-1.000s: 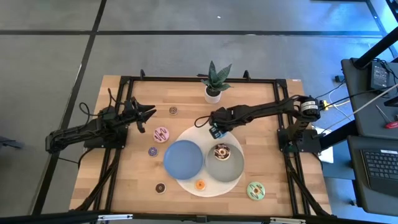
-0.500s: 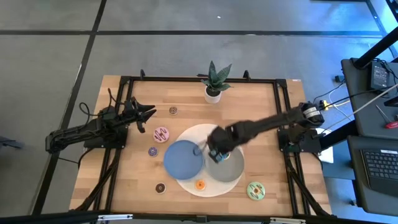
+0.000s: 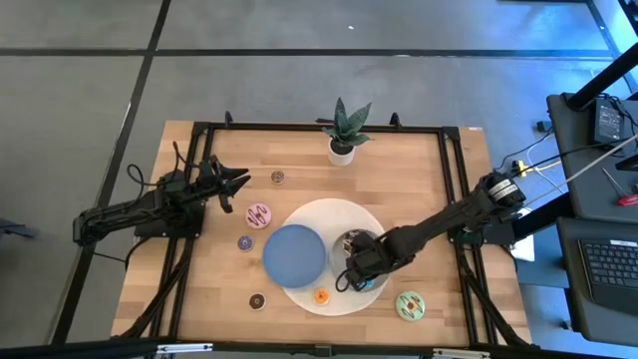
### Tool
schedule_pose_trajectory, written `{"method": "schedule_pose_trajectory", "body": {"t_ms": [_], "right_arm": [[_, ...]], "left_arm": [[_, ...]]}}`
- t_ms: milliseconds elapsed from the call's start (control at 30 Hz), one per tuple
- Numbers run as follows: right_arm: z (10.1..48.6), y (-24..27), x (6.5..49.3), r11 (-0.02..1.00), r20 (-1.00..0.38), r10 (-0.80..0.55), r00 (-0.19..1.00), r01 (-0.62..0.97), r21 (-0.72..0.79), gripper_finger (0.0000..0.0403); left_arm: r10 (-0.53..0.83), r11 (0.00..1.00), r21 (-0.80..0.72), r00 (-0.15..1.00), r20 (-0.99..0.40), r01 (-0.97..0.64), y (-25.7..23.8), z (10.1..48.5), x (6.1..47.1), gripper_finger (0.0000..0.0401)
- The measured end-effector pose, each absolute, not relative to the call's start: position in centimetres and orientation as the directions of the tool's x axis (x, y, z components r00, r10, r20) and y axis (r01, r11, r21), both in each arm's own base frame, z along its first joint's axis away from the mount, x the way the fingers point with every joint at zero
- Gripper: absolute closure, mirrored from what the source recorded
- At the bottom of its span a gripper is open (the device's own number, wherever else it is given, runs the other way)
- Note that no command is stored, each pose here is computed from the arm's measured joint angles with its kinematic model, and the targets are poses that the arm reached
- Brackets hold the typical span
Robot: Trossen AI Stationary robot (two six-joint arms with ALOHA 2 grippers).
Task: Pick & Place donuts
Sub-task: Put the big blue donut on the gray plate
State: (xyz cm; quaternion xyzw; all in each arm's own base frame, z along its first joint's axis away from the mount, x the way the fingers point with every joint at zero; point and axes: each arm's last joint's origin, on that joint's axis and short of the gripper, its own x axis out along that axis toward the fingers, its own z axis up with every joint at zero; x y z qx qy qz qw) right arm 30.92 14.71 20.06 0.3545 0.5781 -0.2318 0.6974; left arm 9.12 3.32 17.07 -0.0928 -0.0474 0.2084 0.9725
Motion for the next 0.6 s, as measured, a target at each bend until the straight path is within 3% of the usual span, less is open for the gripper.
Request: {"method": "schedule_pose_trajectory", "body": {"t_ms": [600], "right_arm": [[16.4, 14.2, 29.7, 0.605, -0.973, 0.105, 0.207, 0.763, 0.227, 0.0337]], "left_arm": [[0.414, 0.896, -0.2, 0.909, 0.053, -0.397, 3.3, 17.1, 9.1, 0.0289]]}}
